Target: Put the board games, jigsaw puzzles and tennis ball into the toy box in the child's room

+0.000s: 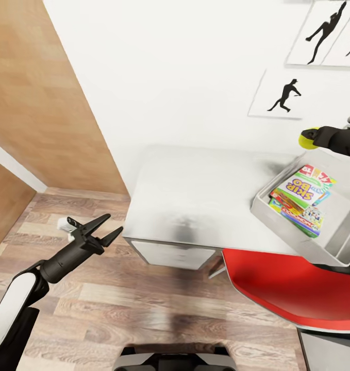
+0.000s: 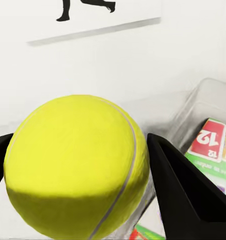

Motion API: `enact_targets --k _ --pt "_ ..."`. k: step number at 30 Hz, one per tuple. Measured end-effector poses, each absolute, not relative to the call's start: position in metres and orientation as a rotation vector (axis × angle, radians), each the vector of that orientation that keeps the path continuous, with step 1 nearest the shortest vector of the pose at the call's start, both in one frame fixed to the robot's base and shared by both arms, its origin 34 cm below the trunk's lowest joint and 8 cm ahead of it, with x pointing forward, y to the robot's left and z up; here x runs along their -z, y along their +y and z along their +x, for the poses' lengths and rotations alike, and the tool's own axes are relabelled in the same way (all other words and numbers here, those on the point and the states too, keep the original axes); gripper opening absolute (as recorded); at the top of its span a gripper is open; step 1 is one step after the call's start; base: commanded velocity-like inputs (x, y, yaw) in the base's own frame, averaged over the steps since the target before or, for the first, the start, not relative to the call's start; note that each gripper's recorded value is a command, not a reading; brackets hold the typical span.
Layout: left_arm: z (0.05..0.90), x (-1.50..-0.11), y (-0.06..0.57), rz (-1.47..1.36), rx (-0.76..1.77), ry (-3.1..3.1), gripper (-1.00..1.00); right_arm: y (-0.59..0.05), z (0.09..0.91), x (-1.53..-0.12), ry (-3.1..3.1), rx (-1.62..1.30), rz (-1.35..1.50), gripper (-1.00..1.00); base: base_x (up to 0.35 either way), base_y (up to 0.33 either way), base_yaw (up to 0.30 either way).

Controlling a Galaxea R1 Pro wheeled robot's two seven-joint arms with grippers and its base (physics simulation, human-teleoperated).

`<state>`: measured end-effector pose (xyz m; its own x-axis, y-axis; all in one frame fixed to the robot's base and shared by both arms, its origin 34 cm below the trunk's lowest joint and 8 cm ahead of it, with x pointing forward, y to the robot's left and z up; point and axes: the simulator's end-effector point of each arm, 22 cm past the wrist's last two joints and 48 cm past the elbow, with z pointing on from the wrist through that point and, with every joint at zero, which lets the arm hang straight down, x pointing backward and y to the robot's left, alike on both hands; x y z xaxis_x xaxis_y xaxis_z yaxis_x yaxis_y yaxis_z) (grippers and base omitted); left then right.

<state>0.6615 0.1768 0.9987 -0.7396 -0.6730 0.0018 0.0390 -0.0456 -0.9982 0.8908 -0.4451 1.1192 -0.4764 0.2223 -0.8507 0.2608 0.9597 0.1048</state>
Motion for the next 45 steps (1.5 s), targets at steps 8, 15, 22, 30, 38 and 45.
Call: enact_targets --k 8,15,22,30,38,45 --pt "0.662 -0.996 0.174 -0.679 1.810 1.762 1.00 -0.457 0.883 -1.124 2.090 0.052 0.343 -1.00 0.000 0.000 -0.149" --pt "0.662 -0.996 0.173 -0.682 1.790 1.784 1.00 -0.462 0.877 -1.120 2.106 0.055 0.352 -1.00 0.000 0.000 -0.148" --pt "0.663 -1.000 0.172 -0.675 1.785 1.784 1.00 -0.467 0.873 -1.110 2.135 0.056 0.375 -1.00 0.000 0.000 -0.148" --pt "0.663 -1.001 0.172 -0.676 1.762 1.805 1.00 -0.468 0.871 -1.108 2.148 0.049 0.389 -1.00 0.000 0.000 -0.148" --pt "0.663 -0.996 0.172 -0.686 1.721 1.847 1.00 -0.468 0.870 -1.098 2.177 0.038 0.409 -1.00 0.000 0.000 -0.147" --pt "0.663 -0.999 0.173 -0.682 1.708 1.854 1.00 -0.464 0.869 -1.087 2.205 0.023 0.426 -1.00 0.000 0.000 -0.146"
